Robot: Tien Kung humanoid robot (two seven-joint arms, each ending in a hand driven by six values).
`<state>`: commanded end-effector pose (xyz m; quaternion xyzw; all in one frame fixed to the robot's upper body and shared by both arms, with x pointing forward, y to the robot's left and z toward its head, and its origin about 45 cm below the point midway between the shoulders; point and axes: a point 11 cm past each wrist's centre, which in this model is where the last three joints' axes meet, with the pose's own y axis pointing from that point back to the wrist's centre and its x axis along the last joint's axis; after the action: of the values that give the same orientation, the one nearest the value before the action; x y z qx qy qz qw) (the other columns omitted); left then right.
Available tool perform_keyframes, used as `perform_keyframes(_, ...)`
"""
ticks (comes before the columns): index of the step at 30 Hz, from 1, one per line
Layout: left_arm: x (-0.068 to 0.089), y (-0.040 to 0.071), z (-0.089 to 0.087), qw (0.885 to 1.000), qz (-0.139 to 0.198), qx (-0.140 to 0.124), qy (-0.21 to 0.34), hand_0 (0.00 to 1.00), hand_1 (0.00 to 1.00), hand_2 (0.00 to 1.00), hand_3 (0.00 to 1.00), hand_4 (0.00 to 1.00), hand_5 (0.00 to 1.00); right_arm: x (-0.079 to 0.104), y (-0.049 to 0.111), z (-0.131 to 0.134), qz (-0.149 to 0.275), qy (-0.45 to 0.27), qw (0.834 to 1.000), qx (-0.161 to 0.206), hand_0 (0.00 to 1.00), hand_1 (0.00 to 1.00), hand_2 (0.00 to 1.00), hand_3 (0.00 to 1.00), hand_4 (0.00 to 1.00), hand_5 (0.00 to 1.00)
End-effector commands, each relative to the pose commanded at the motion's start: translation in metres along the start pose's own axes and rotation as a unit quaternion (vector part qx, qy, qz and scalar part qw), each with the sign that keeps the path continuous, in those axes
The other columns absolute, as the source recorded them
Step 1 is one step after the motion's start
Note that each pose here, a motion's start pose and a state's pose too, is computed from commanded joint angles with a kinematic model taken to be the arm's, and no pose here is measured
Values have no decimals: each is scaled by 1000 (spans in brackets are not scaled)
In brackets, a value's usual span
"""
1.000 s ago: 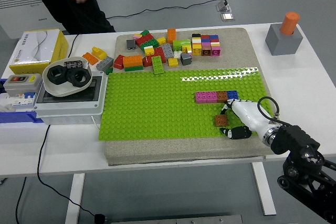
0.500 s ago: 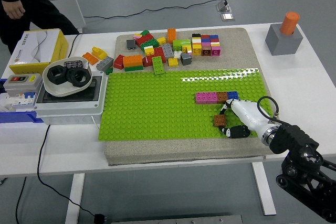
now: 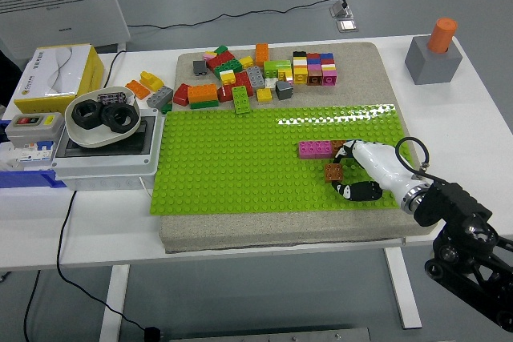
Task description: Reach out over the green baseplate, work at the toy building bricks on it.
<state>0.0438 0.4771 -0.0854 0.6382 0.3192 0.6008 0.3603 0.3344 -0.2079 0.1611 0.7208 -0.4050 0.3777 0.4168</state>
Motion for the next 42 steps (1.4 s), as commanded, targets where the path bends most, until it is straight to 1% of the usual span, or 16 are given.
perform_keyframes(4, 1, 0, 0, 1000, 1, -1, -1, 763, 707, 611, 447, 635, 304, 13, -17, -11, 13, -2, 1000, 10, 812, 826, 815, 457, 641, 194)
perform_keyframes(6, 1, 0, 1, 1000, 2, -1, -2, 763, 707, 611, 446, 635, 302, 20, -30, -18, 22, -7, 1000, 15, 812, 825, 816, 458, 640, 198)
perform_keyframes(9, 2, 0, 1, 1000, 2, -2, -3, 763, 707, 611, 446, 635, 302, 26, -44, -23, 28, -9, 999, 16, 812, 825, 816, 458, 640, 198)
perform_keyframes(14, 3, 0, 2, 1000, 4, -3, -4, 763, 707, 611, 447, 637, 304, 26, -61, -20, 23, -5, 1000, 3, 817, 826, 813, 467, 643, 200)
perform_keyframes(18, 4, 0, 3, 1000, 5, -4, -4, 763, 707, 610, 446, 638, 305, 23, -70, -11, 14, 1, 1000, -15, 816, 831, 817, 471, 641, 200)
perform_keyframes(21, 5, 0, 4, 1000, 6, -5, -5, 763, 707, 610, 446, 638, 305, 19, -75, -5, 5, 6, 1000, -26, 816, 831, 817, 471, 641, 200)
perform_keyframes(27, 5, 0, 4, 1000, 6, -6, -5, 763, 707, 611, 446, 639, 305, 12, -78, -1, -8, 9, 999, -35, 813, 828, 818, 478, 640, 201)
perform_keyframes(35, 5, 0, 3, 1000, 6, -5, -4, 762, 707, 611, 446, 640, 308, 10, -76, -6, -11, -2, 1000, -26, 815, 829, 821, 493, 642, 202)
perform_keyframes(42, 4, 0, 2, 1000, 5, -4, -3, 762, 707, 611, 446, 641, 309, 15, -76, -9, -3, -7, 1000, -20, 816, 829, 820, 494, 645, 205)
